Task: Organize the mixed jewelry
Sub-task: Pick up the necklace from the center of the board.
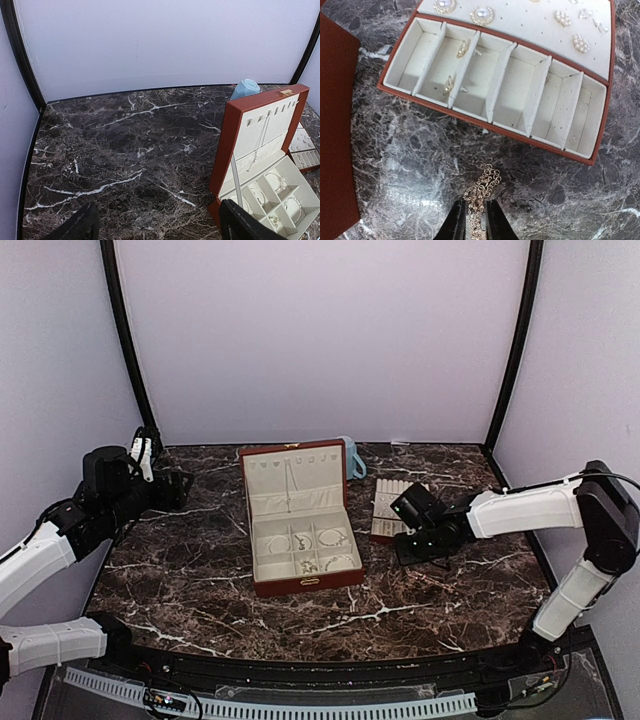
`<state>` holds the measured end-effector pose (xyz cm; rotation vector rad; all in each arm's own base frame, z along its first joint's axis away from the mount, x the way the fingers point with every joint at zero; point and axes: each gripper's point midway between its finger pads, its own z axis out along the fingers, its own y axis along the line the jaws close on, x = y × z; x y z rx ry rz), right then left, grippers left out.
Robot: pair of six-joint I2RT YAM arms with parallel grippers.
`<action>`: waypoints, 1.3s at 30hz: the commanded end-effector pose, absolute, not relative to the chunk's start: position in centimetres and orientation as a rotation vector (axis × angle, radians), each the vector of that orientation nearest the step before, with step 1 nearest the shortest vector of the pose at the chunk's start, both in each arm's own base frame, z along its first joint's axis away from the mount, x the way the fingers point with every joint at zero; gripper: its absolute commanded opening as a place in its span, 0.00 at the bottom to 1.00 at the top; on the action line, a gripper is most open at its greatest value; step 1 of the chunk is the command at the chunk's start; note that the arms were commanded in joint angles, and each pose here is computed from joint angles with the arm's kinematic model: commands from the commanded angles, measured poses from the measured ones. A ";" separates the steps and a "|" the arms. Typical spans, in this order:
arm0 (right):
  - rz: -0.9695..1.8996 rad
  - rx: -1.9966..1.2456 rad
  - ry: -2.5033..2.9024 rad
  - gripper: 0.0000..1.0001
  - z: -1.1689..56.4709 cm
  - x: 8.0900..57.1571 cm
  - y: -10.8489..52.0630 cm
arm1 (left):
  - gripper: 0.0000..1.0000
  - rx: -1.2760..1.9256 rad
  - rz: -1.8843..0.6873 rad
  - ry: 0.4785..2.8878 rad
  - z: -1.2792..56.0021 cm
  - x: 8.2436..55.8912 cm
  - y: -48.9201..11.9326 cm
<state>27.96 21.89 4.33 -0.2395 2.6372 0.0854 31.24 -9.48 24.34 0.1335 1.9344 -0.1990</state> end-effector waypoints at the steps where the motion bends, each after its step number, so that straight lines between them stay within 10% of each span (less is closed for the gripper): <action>1: 0.057 -0.200 2.667 0.16 3.3 27.5 21.0 | 0.85 0.133 -0.211 1.907 24.9 31.2 -9.5; 39: -0.006 -0.119 2.742 0.11 0.3 27.5 19.2 | 0.85 0.128 -0.202 1.903 25.0 31.0 -9.2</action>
